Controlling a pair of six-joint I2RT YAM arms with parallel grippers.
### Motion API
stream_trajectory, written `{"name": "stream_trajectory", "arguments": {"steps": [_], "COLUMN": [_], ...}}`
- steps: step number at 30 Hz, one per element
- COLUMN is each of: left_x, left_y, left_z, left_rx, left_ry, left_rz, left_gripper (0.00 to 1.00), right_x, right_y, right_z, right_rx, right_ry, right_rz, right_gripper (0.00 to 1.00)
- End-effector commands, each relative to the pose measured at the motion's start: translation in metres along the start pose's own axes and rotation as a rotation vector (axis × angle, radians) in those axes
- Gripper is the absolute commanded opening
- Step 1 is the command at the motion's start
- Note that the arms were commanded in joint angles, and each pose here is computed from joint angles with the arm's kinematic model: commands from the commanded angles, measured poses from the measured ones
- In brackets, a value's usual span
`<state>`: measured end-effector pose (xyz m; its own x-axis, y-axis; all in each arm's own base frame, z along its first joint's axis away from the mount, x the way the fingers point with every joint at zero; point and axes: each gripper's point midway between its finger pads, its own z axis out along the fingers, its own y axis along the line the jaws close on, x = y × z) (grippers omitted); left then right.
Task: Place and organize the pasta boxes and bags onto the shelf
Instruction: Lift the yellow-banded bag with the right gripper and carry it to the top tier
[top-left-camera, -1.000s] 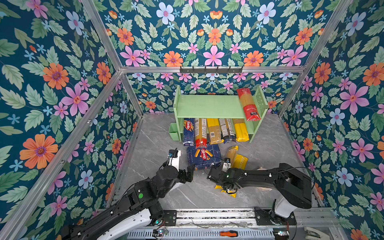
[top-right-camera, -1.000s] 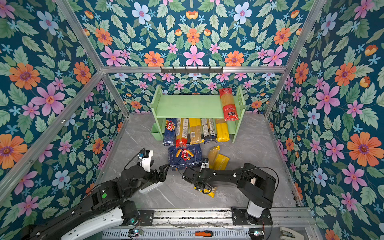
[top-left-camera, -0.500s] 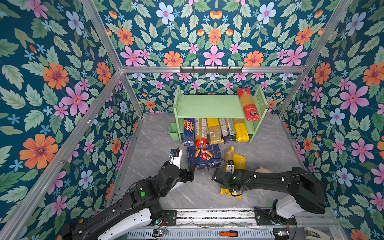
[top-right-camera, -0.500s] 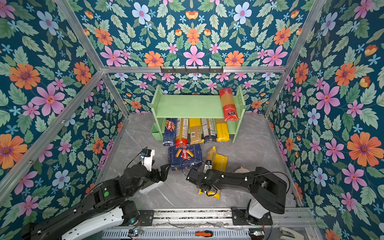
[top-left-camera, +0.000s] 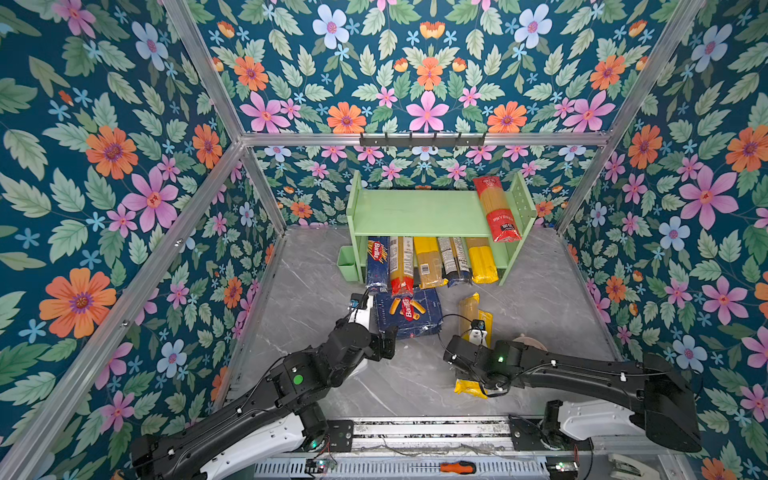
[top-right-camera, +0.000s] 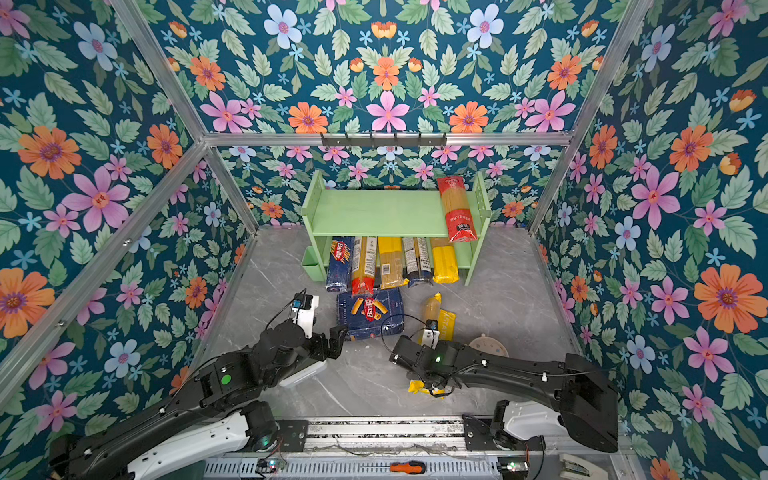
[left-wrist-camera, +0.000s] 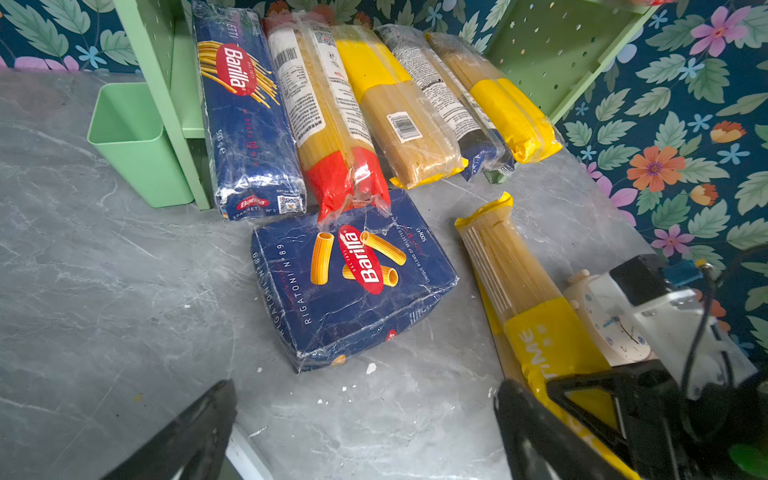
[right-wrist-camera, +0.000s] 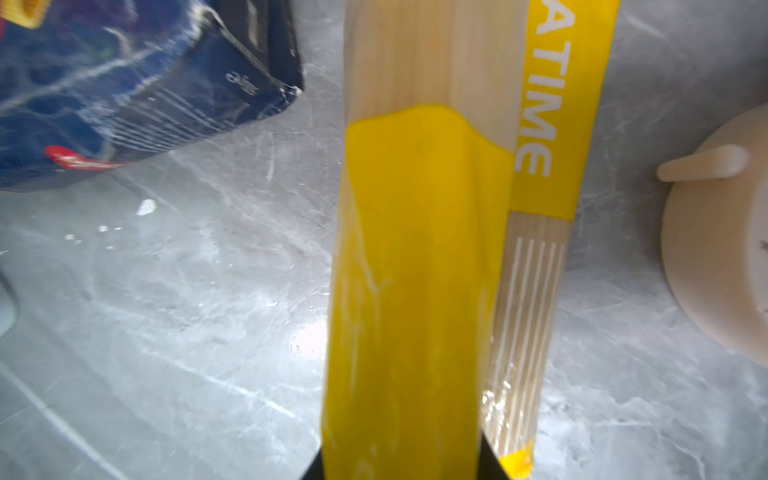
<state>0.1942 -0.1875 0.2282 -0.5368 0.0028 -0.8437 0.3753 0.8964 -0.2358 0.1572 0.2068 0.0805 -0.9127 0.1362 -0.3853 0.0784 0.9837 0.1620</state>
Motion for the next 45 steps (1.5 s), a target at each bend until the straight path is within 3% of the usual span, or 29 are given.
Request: {"name": "stream_trajectory", "arguments": {"steps": [1,17,33,41,45], "left_x": [-0.01,-0.027,-0.03,-0.026,-0.024], "left_y": [-0.009,-0.026,-0.024,-0.026,-0.026], "left_z": [0.001,0.004,-0.001,0.007,0.009], "left_rx": [0.03,0.054,0.047,0.044,0.044], "left_ry": [-0.02,-0.018,-0.017,-0.005,-0.008], "left_rz": [0.003,0.011,-0.019,-0.01,-0.003], "left_gripper": [1.0,1.0,1.0,1.0,1.0], "right_x": [-0.011,-0.038,-0.082,-0.114,-0.139], "right_y": [-0.002,-0.027,0.005,0.023,0.03], "right_z": [-0.014,-0.093,-0.167,-0.208,-0.224], "right_rx": [-0.014,-0.156,-0.302,-0.319,-0.262], "right_ry": [-0.053,-0.181,-0.337,-0.46,-0.541], "right_rz": [-0.032,-0.1,-0.211,-0.27,-0.3], "right_gripper": [0.16,0.16,0.16,0.17,0.17]}}
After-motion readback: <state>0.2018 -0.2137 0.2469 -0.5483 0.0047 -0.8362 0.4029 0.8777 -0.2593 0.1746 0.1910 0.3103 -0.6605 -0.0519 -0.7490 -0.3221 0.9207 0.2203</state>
